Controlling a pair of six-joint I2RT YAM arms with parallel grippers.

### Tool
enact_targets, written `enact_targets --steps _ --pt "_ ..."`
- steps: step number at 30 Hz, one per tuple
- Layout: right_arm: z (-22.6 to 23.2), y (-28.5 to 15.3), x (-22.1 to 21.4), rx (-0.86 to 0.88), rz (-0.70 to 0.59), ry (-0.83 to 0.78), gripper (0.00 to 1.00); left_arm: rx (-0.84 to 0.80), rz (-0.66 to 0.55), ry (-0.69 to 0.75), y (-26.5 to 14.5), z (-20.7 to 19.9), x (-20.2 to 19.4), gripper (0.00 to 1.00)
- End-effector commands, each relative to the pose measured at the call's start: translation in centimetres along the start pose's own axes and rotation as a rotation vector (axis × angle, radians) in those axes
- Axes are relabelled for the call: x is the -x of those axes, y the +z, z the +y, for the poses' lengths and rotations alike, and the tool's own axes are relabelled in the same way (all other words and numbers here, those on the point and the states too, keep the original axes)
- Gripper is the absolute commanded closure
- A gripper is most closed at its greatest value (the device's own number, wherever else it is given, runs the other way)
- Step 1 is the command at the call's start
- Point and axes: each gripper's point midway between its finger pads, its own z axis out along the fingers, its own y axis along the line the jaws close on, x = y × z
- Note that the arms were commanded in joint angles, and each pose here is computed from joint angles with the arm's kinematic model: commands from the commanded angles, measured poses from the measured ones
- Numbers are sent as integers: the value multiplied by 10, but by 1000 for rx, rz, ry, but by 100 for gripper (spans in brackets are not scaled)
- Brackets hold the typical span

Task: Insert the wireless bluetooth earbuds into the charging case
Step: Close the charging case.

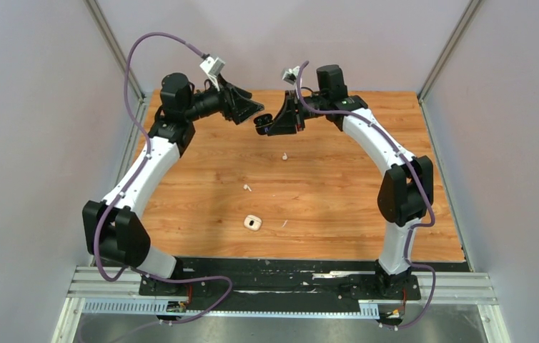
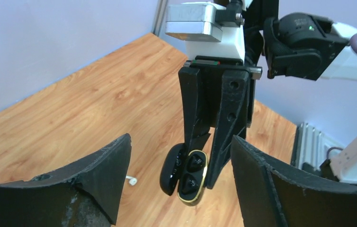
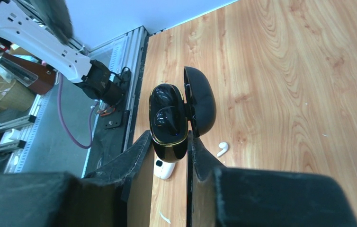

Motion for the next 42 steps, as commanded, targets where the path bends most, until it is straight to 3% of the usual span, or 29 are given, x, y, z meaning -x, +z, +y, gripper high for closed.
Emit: enact_targets --steps 1,6,11,28,34,38,42 --pt "-2 -4 11 -23 -16 -107 100 18 -23 -100 -5 -4 18 13" --pt "-4 -4 26 -39 -27 -177 100 -73 72 -212 5 4 -16 3" --pt "-10 -1 27 -27 -26 -165 100 -163 99 -249 13 0 -19 2" --pt "-45 3 21 -140 -30 -71 100 -406 126 -185 8 -40 -9 14" --pt "-57 -7 12 -192 -32 -13 100 -297 74 -119 11 -26 6 15" --pt "-75 -47 -21 -302 -50 195 100 -131 34 -9 9 -2 29 11" --pt "-87 -89 -76 -425 -36 433 100 -10 84 13 0 23 15 10"
